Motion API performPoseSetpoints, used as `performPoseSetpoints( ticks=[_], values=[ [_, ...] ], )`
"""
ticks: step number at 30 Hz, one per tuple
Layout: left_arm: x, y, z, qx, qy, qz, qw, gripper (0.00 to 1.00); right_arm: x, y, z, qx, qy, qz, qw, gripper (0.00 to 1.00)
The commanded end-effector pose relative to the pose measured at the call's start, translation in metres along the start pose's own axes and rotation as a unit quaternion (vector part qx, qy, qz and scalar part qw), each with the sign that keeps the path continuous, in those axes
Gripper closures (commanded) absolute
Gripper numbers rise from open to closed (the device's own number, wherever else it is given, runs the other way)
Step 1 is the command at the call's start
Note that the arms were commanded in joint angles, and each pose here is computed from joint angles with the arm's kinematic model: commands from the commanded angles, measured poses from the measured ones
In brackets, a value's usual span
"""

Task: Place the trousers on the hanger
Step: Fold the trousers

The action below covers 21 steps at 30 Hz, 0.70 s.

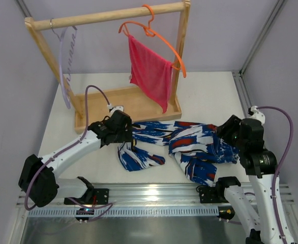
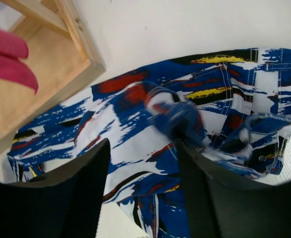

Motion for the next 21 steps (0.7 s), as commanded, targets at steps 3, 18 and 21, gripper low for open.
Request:
performPoseSetpoints(
  ticks=[3, 18, 21],
  values=[
    [0.008, -0.014, 0.0, -0.027, -0.043, -0.022, 0.998, 0.18, -0.023, -0.047, 0.004, 0.057, 0.056, -0.128, 0.989, 0.28],
    [0.027, -0.02, -0.005, -0.048, -0.055, -0.021, 0.997, 0.1, 0.091, -0.103, -0.079, 0.157, 0.206, -0.054, 0.964, 0.24],
    [0.029, -0.018, -0.004, -0.052, -0.047, -0.014, 0.997, 0.1, 0.11, -0.097, -0.113, 0.178, 0.256, -0.015, 0.95, 0.24]
  ],
)
Point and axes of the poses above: each gripper's point midway between its finger pads, its own x axis out along the fingers, its own z axis along the line the jaws close on, y = z × x, the point moved 8 cm from there along -x, back along the fingers, and after that the axes turned 4 degrees about x, right-handed, at the moved point
